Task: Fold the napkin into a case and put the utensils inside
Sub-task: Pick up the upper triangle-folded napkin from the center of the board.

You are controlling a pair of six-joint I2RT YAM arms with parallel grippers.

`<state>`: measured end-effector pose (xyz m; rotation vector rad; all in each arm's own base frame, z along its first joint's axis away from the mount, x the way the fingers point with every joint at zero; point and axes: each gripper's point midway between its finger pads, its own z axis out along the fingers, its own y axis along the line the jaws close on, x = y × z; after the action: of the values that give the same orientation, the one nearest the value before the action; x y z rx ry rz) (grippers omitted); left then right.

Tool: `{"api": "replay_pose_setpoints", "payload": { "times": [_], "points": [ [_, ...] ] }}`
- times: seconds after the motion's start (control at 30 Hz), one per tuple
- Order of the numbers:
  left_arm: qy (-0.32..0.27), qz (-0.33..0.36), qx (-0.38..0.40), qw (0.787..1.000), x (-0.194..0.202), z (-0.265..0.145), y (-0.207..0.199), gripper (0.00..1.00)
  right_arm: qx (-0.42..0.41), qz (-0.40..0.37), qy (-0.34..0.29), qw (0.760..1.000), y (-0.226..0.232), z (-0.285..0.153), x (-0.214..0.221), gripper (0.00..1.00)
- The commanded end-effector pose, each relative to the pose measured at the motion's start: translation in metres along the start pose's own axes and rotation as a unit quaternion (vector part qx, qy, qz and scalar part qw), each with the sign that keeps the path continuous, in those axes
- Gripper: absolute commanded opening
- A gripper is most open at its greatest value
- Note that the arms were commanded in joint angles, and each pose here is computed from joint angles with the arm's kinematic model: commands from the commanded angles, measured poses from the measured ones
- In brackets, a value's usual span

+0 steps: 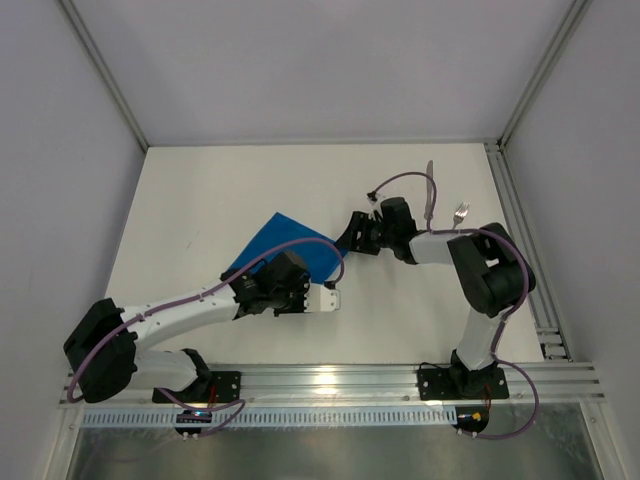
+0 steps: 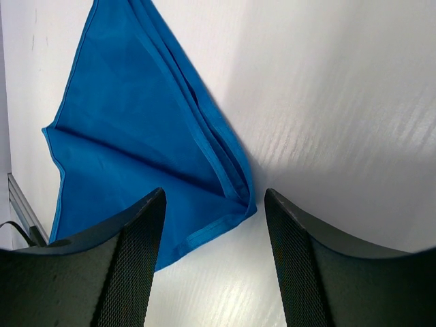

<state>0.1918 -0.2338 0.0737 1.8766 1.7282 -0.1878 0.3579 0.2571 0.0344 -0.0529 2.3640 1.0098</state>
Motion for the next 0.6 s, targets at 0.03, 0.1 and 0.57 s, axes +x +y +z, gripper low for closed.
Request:
{"api": "replay_pose_setpoints", "payload": {
  "times": [0.03,0.1,0.57],
  "points": [
    [-0.021,-0.007,-0.025,0.999,-0.013,-0.01,0.014,0.0,0.038,0.019,0.077,0.996,-0.026,0.008,0.058,0.64],
    [-0.02,-0.008,-0.025,0.999,-0.012,-0.01,0.014,0.0,0.033,0.035,0.087,0.995,-0.027,0.01,0.065,0.64],
    [-0.014,-0.01,-0.026,1.0,-0.006,-0.015,0.012,0.0,0.037,0.05,0.096,0.993,-0.035,0.002,0.087,0.6]
  ]
}}
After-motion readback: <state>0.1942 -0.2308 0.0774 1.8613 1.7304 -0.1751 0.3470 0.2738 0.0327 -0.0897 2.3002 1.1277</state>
